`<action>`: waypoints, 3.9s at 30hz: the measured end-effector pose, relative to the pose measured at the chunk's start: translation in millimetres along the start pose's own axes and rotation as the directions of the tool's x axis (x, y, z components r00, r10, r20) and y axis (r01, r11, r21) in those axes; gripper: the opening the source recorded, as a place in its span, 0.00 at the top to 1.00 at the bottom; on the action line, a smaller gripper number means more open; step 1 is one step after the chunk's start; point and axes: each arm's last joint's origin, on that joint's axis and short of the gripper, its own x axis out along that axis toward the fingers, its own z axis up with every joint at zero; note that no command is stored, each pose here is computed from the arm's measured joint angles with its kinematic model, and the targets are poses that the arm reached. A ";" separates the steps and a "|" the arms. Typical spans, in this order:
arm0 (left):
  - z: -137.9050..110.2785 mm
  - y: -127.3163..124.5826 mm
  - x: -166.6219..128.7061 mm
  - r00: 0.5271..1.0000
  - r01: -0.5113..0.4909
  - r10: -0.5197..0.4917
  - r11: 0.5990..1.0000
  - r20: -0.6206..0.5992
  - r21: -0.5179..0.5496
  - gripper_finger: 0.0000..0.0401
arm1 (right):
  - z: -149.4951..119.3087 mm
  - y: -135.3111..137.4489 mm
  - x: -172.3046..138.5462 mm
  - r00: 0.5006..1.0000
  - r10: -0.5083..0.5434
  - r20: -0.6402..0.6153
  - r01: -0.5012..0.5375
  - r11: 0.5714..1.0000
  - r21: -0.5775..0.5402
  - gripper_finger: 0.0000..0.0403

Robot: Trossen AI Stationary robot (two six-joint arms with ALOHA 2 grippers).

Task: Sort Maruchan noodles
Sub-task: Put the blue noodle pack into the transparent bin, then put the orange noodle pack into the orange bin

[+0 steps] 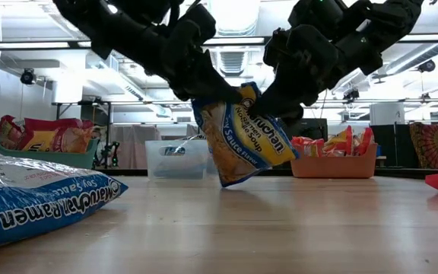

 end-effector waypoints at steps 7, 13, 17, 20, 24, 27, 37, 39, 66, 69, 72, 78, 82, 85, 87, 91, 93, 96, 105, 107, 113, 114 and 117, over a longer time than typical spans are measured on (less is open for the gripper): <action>19.8 -0.4 -0.2 0.994 0.005 0.002 0.998 -0.106 0.063 1.00 | 4.5 2.0 -6.3 1.000 0.003 0.015 -0.003 1.000 0.003 0.64; 38.6 0.6 -3.9 0.983 0.019 0.008 0.989 -0.185 0.143 1.00 | 8.1 4.7 -18.0 1.000 0.000 0.000 0.000 1.000 0.003 0.50; 51.0 4.7 -8.5 0.968 0.012 0.037 0.981 -0.249 0.194 1.00 | 11.7 7.5 -30.1 1.000 -0.003 -0.008 0.003 1.000 0.004 0.47; 59.8 8.7 -13.3 0.952 0.020 0.052 0.973 -0.302 0.231 1.00 | 16.8 10.6 -42.4 1.000 -0.002 0.007 0.002 1.000 -0.002 0.46; 74.8 17.6 -22.0 0.929 0.031 0.070 0.963 -0.363 0.266 1.00 | 23.0 14.4 -58.9 0.999 -0.006 0.033 0.007 1.000 -0.019 0.47; 86.2 27.5 -30.7 0.910 0.038 0.090 0.954 -0.404 0.297 1.00 | 26.2 15.7 -69.4 0.998 -0.038 0.053 0.040 0.999 -0.031 0.47; 120.0 78.8 -79.6 0.891 -0.051 0.207 0.930 -0.405 0.364 1.00 | 27.6 16.6 -75.3 0.996 -0.048 0.071 0.051 0.998 -0.045 0.47; 119.5 92.1 -87.3 0.875 -0.083 0.247 0.924 -0.416 0.374 1.00 | 26.2 15.9 -73.1 0.997 -0.050 0.060 0.053 0.998 -0.044 0.47; 87.6 173.1 -86.7 0.864 -0.065 0.178 0.967 -0.471 0.245 1.00 | 22.9 13.6 -66.5 0.996 -0.074 0.040 0.076 0.995 -0.064 0.46; 81.3 175.9 -77.0 0.851 -0.051 0.168 0.969 -0.498 0.241 1.00 | 22.9 13.6 -66.5 0.996 -0.073 0.041 0.076 0.995 -0.065 0.46; 73.0 179.2 -65.4 0.833 -0.028 0.158 0.969 -0.531 0.244 1.00 | 22.9 13.6 -66.5 0.996 -0.074 0.041 0.076 0.995 -0.066 0.46; 62.5 184.1 -50.4 0.798 -0.044 0.188 0.966 -0.572 0.256 0.96 | 22.9 13.6 -66.5 0.997 -0.073 0.040 0.076 0.995 -0.066 0.46; 59.7 186.5 -48.0 0.785 -0.056 0.205 0.963 -0.584 0.262 0.89 | 22.9 13.6 -66.5 0.997 -0.073 0.040 0.076 0.995 -0.066 0.46; 59.8 187.7 -49.0 0.769 -0.083 0.244 0.955 -0.591 0.286 0.83 | 22.9 13.6 -66.5 0.997 -0.073 0.040 0.076 0.995 -0.067 0.46; 61.5 188.1 -51.8 0.759 -0.108 0.276 0.947 -0.590 0.303 0.79 | 22.9 13.6 -66.5 0.997 -0.073 0.040 0.076 0.995 -0.067 0.46; 66.7 186.9 -58.5 0.766 -0.122 0.288 0.943 -0.574 0.310 0.73 | 22.9 13.6 -66.5 0.997 -0.073 0.040 0.076 0.995 -0.066 0.46; 68.1 186.1 -61.7 0.765 -0.128 0.291 0.943 -0.574 0.309 0.71 | 22.8 13.6 -66.5 0.997 -0.074 0.040 0.076 0.995 -0.067 0.46; 70.6 189.3 -65.8 0.764 -0.182 0.321 0.939 -0.560 0.290 0.73 | 22.8 13.5 -66.5 0.996 -0.074 0.040 0.076 0.995 -0.066 0.46; 46.5 190.2 -56.6 0.768 -0.216 0.298 0.954 -0.567 0.210 0.88 | 22.9 13.6 -66.5 0.996 -0.074 0.040 0.076 0.996 -0.050 0.46; 38.2 188.0 -53.9 0.759 -0.227 0.297 0.955 -0.579 0.193 0.90 | 22.9 13.6 -66.5 0.996 -0.074 0.040 0.076 0.996 -0.046 0.46; 55.9 171.8 -68.8 0.802 -0.304 0.329 0.943 -0.498 0.134 0.91 | 18.6 12.7 -66.6 0.997 -0.083 -0.005 0.083 0.996 0.040 0.46; 61.1 166.5 -71.8 0.818 -0.308 0.331 0.943 -0.471 0.129 0.91 | 16.4 12.3 -66.6 0.996 -0.087 -0.027 0.089 0.994 0.069 0.46; 76.3 148.4 -80.5 0.866 -0.311 0.328 0.944 -0.377 0.107 0.91 | 7.7 10.5 -67.4 0.988 -0.104 -0.117 0.122 0.979 0.161 0.46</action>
